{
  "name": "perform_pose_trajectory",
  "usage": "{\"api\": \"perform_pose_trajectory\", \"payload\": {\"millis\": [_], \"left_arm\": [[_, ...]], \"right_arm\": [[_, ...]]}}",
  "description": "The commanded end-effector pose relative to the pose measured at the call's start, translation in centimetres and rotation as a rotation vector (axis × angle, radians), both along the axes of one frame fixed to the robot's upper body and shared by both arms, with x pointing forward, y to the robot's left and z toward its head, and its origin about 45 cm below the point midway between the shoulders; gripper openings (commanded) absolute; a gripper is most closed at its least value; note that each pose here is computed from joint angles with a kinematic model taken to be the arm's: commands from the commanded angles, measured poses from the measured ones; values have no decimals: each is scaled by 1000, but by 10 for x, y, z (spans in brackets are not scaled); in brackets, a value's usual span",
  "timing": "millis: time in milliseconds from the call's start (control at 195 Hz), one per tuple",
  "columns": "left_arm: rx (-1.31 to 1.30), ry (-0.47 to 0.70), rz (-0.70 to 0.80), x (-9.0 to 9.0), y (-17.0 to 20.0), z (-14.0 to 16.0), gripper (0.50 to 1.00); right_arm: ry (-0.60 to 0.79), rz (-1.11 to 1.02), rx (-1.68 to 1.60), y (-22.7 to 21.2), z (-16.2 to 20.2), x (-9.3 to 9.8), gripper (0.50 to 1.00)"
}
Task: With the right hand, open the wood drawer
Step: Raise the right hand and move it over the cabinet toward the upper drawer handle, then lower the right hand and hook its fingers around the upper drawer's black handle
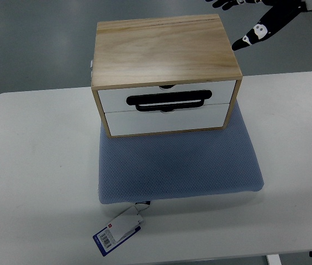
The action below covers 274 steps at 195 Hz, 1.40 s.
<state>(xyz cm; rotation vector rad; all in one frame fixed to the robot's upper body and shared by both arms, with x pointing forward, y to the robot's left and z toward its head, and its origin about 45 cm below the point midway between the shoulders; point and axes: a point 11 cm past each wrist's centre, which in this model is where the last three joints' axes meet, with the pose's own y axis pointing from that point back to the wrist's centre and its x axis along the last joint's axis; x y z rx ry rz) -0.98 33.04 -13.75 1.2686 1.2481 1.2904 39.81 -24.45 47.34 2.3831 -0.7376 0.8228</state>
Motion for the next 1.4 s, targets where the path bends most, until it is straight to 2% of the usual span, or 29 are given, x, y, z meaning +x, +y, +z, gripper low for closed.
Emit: {"api": "perform_pose_trajectory", "payload": {"millis": [0,328,737,947,1280,1397], "left_arm": [[1,0,0,0,0,0,1000],[1,0,0,0,0,0,1000],[1,0,0,0,0,0,1000],[1,0,0,0,0,0,1000],[1,0,0,0,0,0,1000],[1,0,0,0,0,0,1000]], "right_arm": [[-4,43,-69,11,-2,-4,924],[-10,121,-188,37,-9,-14,924],[-12,160,-309,80,-22,-9,924],[-13,163,-327,83,-22,-8,924],[62,152,-384,91,-35,-11,921],[74,150,-408,101,-52,-10,919]]}}
